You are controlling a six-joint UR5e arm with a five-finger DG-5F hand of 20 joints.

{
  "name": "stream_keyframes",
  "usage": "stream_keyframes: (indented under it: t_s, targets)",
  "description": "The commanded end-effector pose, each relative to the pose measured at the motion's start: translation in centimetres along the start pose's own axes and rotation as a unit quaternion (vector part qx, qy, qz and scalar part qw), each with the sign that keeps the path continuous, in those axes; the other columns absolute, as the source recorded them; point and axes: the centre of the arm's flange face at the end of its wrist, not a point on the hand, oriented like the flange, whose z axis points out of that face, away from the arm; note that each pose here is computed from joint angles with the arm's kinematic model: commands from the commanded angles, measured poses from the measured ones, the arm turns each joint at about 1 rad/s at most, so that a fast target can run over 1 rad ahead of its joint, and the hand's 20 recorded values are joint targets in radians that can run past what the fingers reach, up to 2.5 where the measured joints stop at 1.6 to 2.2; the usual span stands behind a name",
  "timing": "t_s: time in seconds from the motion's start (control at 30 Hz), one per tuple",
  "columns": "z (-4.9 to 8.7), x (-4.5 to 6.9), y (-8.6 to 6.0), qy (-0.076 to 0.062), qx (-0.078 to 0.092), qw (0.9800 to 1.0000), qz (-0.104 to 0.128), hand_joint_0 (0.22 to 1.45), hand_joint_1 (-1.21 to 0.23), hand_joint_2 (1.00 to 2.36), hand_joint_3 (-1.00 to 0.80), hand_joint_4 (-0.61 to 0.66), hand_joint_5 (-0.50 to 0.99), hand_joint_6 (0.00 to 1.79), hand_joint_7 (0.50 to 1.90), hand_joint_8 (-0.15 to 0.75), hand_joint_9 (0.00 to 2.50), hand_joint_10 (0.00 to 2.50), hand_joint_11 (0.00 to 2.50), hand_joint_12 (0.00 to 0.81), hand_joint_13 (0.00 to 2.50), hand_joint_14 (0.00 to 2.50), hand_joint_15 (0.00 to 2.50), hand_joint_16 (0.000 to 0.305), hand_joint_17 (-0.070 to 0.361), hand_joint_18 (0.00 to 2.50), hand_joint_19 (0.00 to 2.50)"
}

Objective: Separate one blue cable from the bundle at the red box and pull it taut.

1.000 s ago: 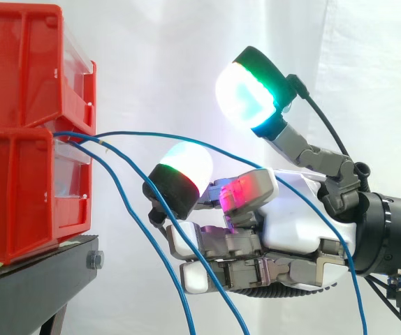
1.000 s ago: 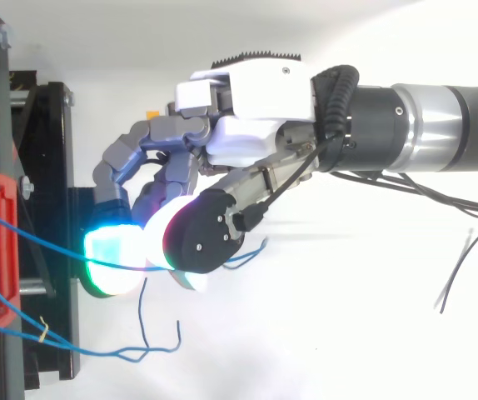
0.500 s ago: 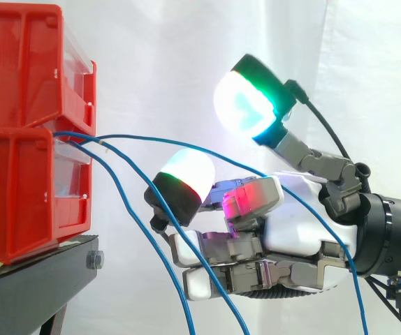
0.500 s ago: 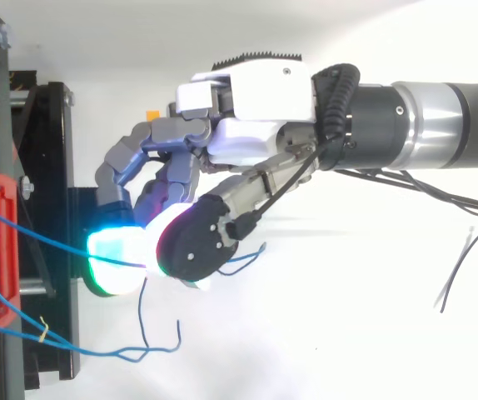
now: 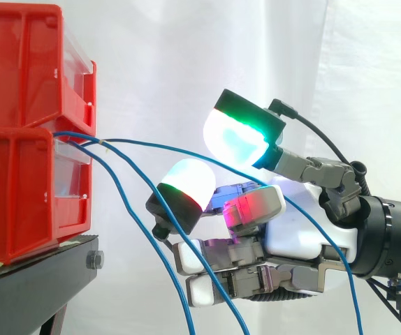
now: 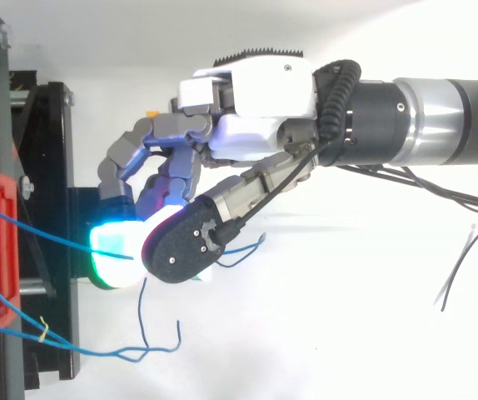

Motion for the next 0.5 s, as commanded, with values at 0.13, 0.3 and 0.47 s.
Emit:
stream_keyframes:
  t_s: [0.13,0.3,0.47]
  targets:
    - [-0.02,-0.09,-0.03,-0.002,0.000,1.0000,0.000,0.62,-0.72,1.01,-0.38,0.23,-0.25,0.86,0.85,0.384,1.28,0.03,0.99,0.411,0.81,0.02,0.43,0.064,0.145,0.63,0.59]
    - [0.05,0.13,0.04,-0.002,-0.001,1.0000,0.000,0.61,-0.73,1.00,-0.46,0.23,-0.24,0.87,0.85,0.387,1.29,0.02,0.99,0.411,0.82,0.02,0.44,0.064,0.145,0.64,0.59]
    - [0.07,0.23,0.02,-0.002,-0.001,1.0000,0.000,0.64,-0.77,1.01,-0.34,0.23,-0.24,0.88,0.85,0.378,1.30,0.02,1.00,0.413,0.85,0.02,0.45,0.064,0.143,0.65,0.59]
